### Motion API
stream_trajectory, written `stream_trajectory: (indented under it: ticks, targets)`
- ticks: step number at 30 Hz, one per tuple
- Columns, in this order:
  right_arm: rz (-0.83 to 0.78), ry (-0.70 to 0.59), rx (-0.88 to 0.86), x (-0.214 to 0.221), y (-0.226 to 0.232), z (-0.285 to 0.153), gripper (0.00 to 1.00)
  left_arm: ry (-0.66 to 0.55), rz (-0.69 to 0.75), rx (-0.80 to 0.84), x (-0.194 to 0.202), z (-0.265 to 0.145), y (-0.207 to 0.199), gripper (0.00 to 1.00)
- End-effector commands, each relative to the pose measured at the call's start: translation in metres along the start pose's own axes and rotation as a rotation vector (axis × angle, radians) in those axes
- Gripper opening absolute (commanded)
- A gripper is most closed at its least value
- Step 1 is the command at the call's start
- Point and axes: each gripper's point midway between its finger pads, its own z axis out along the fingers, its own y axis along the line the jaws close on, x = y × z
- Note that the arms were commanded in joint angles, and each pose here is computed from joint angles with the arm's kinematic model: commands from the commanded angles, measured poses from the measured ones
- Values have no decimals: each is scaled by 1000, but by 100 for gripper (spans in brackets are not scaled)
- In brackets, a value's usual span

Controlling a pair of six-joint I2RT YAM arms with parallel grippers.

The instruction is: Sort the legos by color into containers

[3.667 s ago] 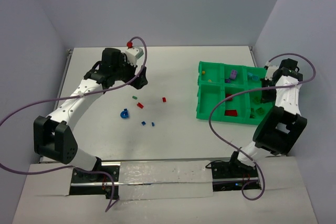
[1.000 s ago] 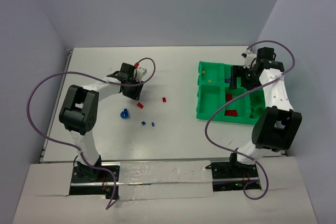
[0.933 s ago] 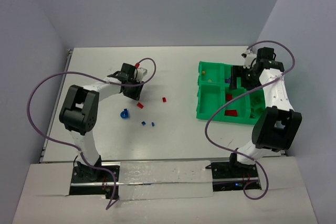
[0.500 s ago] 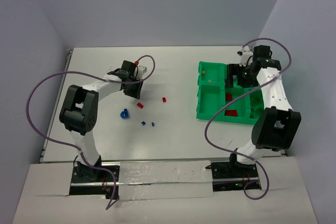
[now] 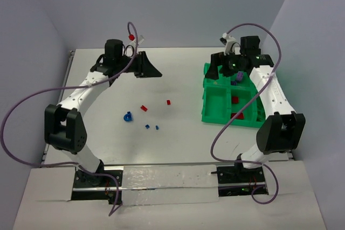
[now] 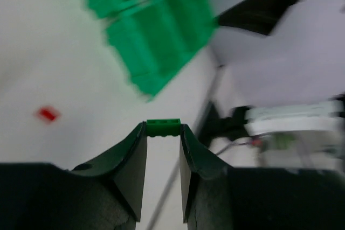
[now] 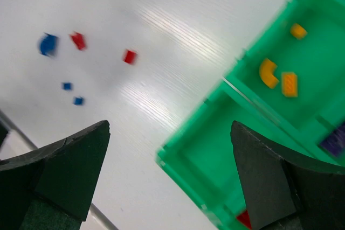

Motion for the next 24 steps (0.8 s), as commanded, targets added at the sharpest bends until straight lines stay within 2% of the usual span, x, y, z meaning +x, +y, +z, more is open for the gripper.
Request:
stream_trajectory:
  ticks: [1,3,6,12,24]
  targets:
    - [-125,-214,-229,-47,72,-3,99,75,-228,411,17,-23,-75,27]
    - [-202,-249,-287,-53,102,1,98,62,-275,484,18,-31,-87,27]
    - [-281,-276,-367,-55,140,4,97,59,-302,496,17,-33,-90,27]
    - [-314,-284,-493,-52,189,10,89,30,-386,497,22,-37,-84,27]
    - [-405,-239,-596,-33,227,22,61,15,-428,476,25,-40,-76,18]
